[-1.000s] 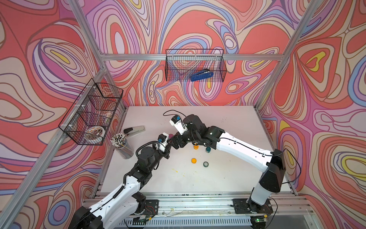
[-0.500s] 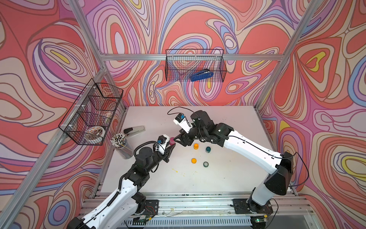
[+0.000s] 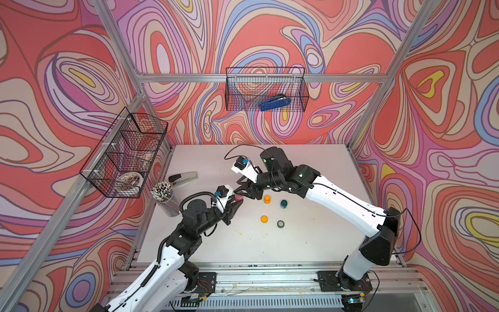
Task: Close the paint jar lid
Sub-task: Screw the lid onto the paint jar.
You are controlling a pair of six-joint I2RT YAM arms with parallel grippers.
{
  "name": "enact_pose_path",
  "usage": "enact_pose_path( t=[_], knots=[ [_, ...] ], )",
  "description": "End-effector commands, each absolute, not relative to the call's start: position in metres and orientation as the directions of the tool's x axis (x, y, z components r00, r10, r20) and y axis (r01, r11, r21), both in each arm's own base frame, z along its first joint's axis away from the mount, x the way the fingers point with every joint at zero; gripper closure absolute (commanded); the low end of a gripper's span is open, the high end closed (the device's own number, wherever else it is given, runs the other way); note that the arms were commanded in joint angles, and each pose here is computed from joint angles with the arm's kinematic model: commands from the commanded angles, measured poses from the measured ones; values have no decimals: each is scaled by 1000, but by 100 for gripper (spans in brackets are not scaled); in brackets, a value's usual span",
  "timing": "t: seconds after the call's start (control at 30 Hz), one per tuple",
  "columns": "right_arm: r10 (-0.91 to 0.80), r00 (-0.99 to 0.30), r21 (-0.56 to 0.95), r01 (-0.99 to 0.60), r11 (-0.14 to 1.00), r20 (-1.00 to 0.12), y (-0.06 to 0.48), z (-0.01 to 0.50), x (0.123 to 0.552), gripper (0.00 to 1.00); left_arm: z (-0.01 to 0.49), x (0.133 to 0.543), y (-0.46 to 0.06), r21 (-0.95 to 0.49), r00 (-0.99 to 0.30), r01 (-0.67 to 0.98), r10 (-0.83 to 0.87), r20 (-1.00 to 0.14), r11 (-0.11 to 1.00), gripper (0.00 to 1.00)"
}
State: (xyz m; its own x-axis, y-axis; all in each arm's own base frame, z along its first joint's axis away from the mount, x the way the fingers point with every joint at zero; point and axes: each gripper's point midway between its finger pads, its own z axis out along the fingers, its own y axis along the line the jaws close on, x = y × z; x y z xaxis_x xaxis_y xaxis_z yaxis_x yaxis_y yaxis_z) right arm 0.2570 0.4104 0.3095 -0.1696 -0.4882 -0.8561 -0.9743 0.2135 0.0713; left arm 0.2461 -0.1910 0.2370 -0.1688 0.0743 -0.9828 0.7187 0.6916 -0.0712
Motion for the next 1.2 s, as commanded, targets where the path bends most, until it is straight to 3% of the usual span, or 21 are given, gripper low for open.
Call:
enact_pose_path(
  t=[0.0, 1.17],
  knots=[
    [-510, -186, 109, -978, 178, -840, 411, 295, 248, 56, 251, 244, -192, -66, -142, 727, 56, -988, 683, 72],
    [-539, -221, 120, -969, 217, -813, 407, 274, 256, 58, 257, 245, -189, -47, -118, 718, 55, -992, 695, 72]
  ],
)
